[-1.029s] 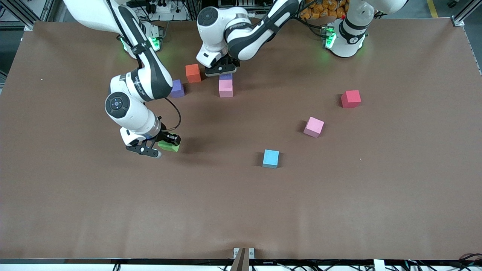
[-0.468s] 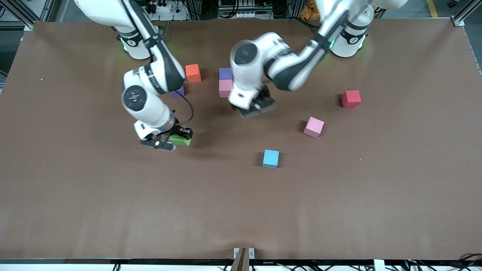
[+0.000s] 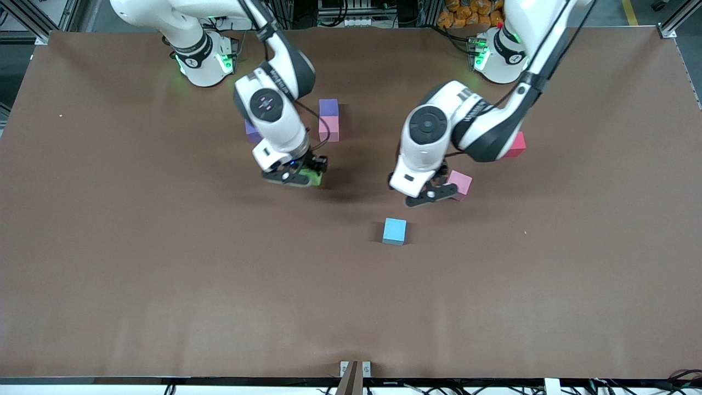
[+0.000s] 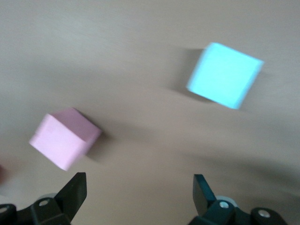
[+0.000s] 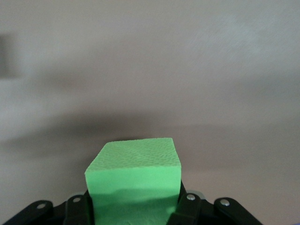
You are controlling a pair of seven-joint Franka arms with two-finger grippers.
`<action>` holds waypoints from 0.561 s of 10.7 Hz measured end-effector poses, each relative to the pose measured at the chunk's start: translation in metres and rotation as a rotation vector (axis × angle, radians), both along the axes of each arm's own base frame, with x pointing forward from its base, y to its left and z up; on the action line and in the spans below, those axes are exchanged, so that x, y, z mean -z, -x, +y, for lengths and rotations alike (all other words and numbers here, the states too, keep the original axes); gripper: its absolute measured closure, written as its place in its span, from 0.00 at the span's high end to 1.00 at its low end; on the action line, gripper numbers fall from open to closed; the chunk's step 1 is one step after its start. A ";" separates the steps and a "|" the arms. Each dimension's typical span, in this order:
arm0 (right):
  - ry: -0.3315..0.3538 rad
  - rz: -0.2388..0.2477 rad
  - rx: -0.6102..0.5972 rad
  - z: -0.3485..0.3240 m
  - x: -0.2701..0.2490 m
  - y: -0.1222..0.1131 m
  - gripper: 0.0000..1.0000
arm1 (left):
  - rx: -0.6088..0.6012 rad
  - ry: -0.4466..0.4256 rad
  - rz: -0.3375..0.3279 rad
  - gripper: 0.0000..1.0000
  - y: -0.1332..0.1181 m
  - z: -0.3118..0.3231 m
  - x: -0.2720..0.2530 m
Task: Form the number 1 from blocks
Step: 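Carry the green cube to the column while the left gripper reaches pink, then place the green cube in line with the right gripper while the left grasps pink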
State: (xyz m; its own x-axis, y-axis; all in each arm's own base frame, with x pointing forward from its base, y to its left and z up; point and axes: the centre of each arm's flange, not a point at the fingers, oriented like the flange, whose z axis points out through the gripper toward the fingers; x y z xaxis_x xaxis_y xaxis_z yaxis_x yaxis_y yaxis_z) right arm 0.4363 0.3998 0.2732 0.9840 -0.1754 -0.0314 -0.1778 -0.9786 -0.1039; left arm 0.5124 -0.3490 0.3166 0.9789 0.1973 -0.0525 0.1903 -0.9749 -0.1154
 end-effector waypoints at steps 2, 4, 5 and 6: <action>0.009 -0.002 -0.045 0.014 0.021 0.035 0.59 | 0.098 0.009 -0.024 1.00 0.009 0.040 0.018; 0.017 0.011 -0.083 0.026 0.031 0.061 0.59 | 0.212 0.015 -0.028 1.00 0.018 0.077 0.036; 0.023 0.018 -0.096 0.030 0.034 0.069 0.59 | 0.264 0.014 -0.020 1.00 0.019 0.088 0.038; 0.028 0.023 -0.100 0.032 0.039 0.076 0.59 | 0.325 0.014 -0.010 1.00 0.018 0.097 0.038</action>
